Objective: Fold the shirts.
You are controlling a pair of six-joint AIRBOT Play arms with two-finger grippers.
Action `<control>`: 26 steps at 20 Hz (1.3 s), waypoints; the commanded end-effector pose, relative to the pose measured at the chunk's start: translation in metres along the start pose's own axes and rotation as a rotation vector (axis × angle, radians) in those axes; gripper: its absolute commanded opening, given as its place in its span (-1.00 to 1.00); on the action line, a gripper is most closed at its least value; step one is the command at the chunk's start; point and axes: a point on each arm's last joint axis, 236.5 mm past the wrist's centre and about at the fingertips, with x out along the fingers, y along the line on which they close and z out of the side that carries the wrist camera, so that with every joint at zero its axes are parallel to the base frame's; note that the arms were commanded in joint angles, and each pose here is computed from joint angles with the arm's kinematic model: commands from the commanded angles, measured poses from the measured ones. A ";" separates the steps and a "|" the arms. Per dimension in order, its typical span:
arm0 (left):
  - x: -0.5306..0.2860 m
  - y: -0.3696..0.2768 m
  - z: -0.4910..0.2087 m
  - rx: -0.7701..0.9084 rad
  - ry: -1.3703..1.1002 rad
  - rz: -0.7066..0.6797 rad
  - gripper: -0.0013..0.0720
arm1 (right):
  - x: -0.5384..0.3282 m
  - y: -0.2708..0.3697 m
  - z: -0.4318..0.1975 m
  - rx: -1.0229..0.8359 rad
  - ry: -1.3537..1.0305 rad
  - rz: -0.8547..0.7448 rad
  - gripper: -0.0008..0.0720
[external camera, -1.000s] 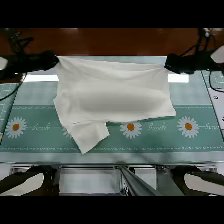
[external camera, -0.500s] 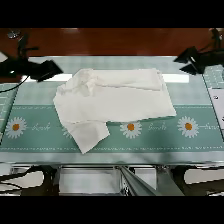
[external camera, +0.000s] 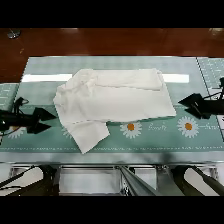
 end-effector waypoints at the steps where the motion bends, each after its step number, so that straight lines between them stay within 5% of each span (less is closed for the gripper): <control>1: 0.026 -0.011 -0.007 -0.049 -0.087 -0.167 0.94 | 0.008 0.006 -0.028 0.053 0.004 0.079 0.75; 8: 0.080 -0.037 -0.037 0.044 0.027 -0.129 0.94 | 0.008 0.005 -0.027 0.058 -0.001 0.076 0.75; 9: 0.080 -0.042 -0.036 0.061 0.028 -0.131 0.77 | 0.007 0.000 -0.018 0.054 -0.034 0.054 0.75; 10: 0.077 -0.048 -0.034 0.085 0.031 -0.145 -0.40 | 0.003 -0.013 -0.005 0.072 -0.082 0.005 0.75; 11: 0.071 -0.059 -0.032 0.122 0.038 -0.176 -0.89 | -0.005 -0.029 0.008 0.124 -0.132 -0.056 0.75; 15: 0.052 -0.093 -0.023 0.230 0.050 -0.242 -0.89 | -0.007 -0.081 0.006 0.221 -0.110 -0.207 0.75; 21: 0.050 -0.101 -0.018 0.256 0.038 -0.242 -0.89 | 0.043 -0.077 0.009 0.324 0.065 -0.057 0.75; 26: 0.059 -0.104 -0.017 0.278 0.021 -0.218 -0.89 | 0.075 -0.044 0.012 0.238 0.176 0.012 0.75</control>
